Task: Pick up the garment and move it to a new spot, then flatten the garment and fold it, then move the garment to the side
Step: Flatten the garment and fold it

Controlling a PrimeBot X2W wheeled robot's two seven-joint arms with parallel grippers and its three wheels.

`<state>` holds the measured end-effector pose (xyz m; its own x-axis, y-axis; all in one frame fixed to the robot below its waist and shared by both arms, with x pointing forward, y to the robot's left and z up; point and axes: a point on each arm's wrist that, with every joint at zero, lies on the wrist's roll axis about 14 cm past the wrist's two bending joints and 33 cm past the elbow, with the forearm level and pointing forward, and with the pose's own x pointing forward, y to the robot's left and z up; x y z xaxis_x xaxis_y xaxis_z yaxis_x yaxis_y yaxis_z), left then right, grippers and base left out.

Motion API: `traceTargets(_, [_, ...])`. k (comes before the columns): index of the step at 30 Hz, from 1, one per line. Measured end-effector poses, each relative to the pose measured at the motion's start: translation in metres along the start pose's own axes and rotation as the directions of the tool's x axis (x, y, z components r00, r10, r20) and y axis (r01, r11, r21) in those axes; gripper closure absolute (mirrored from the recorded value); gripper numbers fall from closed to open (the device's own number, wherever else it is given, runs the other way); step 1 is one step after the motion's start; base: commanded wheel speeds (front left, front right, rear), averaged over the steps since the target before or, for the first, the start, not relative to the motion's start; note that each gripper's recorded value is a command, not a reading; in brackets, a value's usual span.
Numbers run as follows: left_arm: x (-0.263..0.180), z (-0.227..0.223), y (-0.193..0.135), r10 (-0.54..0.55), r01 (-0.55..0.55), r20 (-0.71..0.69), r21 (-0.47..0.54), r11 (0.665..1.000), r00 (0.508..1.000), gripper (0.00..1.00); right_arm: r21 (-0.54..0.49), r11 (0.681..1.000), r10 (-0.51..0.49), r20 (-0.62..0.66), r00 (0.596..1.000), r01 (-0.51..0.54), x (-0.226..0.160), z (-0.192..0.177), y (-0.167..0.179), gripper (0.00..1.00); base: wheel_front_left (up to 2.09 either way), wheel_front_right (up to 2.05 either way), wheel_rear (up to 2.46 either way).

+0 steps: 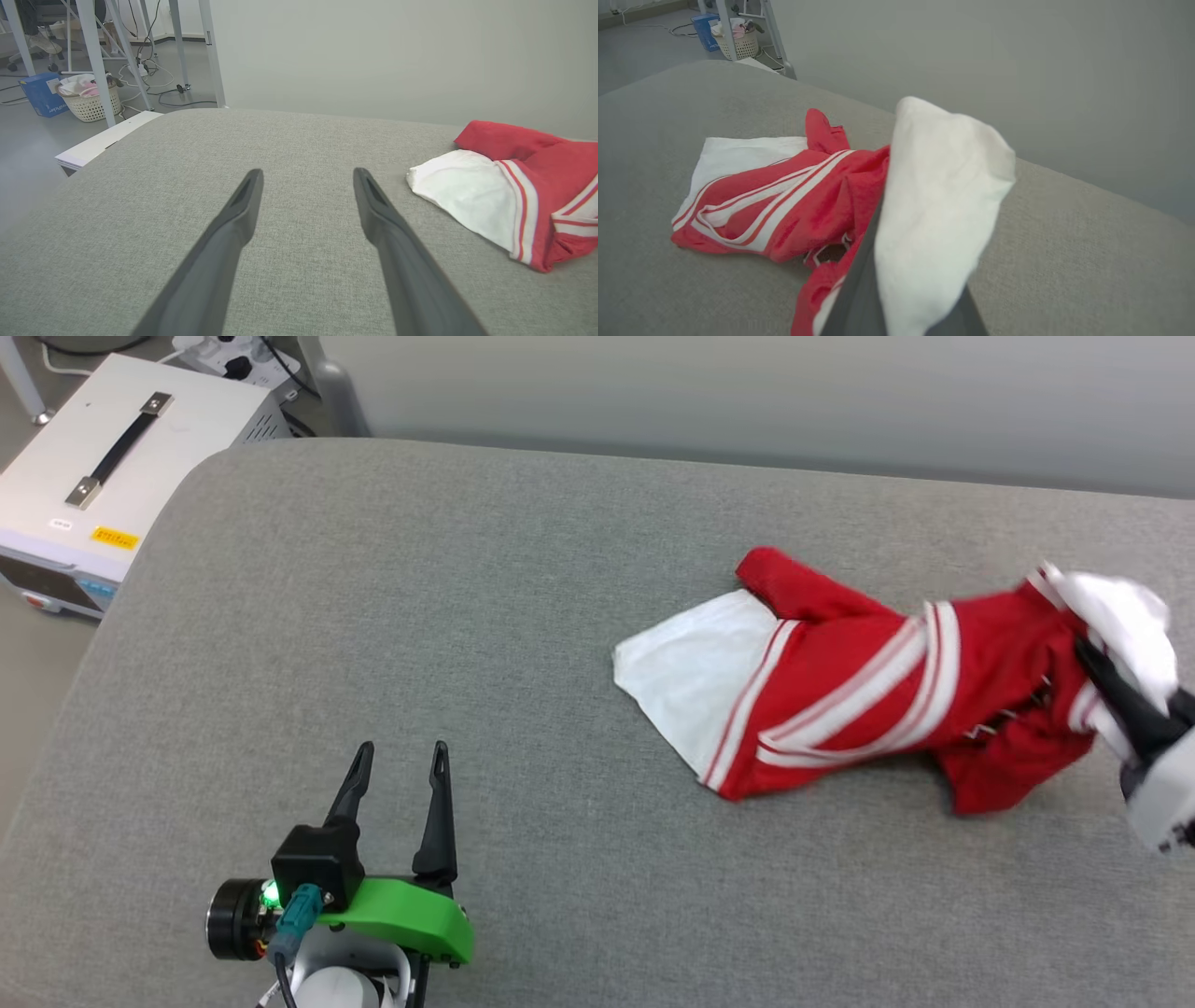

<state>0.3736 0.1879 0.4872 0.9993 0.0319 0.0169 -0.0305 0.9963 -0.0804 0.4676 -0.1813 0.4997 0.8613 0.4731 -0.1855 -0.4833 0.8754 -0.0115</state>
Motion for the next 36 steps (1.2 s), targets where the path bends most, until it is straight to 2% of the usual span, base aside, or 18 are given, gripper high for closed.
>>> traceTargets(3, [0.0,0.0,-0.004,-0.01,0.01,0.0,-0.004,1.0,1.0,0.0,0.092,0.99,-0.106,-0.038,0.994,0.109,-0.024,-0.029,-0.018,1.0,0.0,0.0,0.0])
traceTargets(7, [0.001,-0.002,-0.006,-0.018,0.018,-0.004,-0.009,1.0,1.0,0.0,0.178,0.954,-0.222,-0.126,0.967,0.242,-0.054,-0.074,-0.033,1.0,0.0,0.0,0.0])
traceTargets(12, [0.001,-0.004,-0.006,-0.016,0.016,-0.011,-0.009,1.0,1.0,0.0,0.242,0.9,-0.304,-0.248,0.92,0.363,-0.089,-0.126,-0.035,1.0,0.0,0.0,0.0])
traceTargets(14, [0.0,-0.004,-0.006,-0.015,0.015,-0.011,-0.009,1.0,1.0,0.0,0.264,0.881,-0.325,-0.266,0.907,0.393,-0.096,-0.134,-0.033,1.0,0.0,0.0,0.0])
traceTargets(15, [0.0,-0.004,-0.005,-0.015,0.015,-0.011,-0.009,1.0,1.0,0.0,0.274,0.874,-0.332,-0.264,0.906,0.4,-0.097,-0.135,-0.033,0.8,0.0,0.0,0.0])
traceTargets(16, [0.0,-0.003,-0.005,-0.014,0.014,-0.009,-0.009,1.0,1.0,0.0,0.286,0.867,-0.342,-0.255,0.904,0.408,-0.097,-0.134,-0.033,0.27,0.0,0.0,0.0])
traceTargets(17, [0.0,-0.003,-0.005,-0.013,0.013,-0.008,-0.009,1.0,1.0,0.0,0.295,0.86,-0.355,-0.241,0.903,0.417,-0.097,-0.131,-0.034,0.0,0.0,0.0,0.0])
traceTargets(22, [-0.003,0.0,-0.007,-0.021,0.021,0.0,-0.011,1.0,1.0,0.0,0.282,0.849,-0.433,-0.114,0.894,0.447,-0.099,-0.094,-0.054,0.0,0.0,0.0,0.0])
traceTargets(29, [-0.003,0.006,-0.012,-0.036,0.036,0.018,-0.012,0.999,0.999,0.0,0.192,0.833,-0.538,0.06,0.841,0.519,-0.125,-0.049,-0.073,0.0,0.0,0.0,0.0])
traceTargets(36, [0.0,0.014,-0.017,-0.066,0.065,0.045,0.016,0.998,0.997,0.0,0.096,0.842,-0.533,0.3,0.791,0.531,-0.128,0.019,-0.055,0.0,0.0,0.0,0.0])
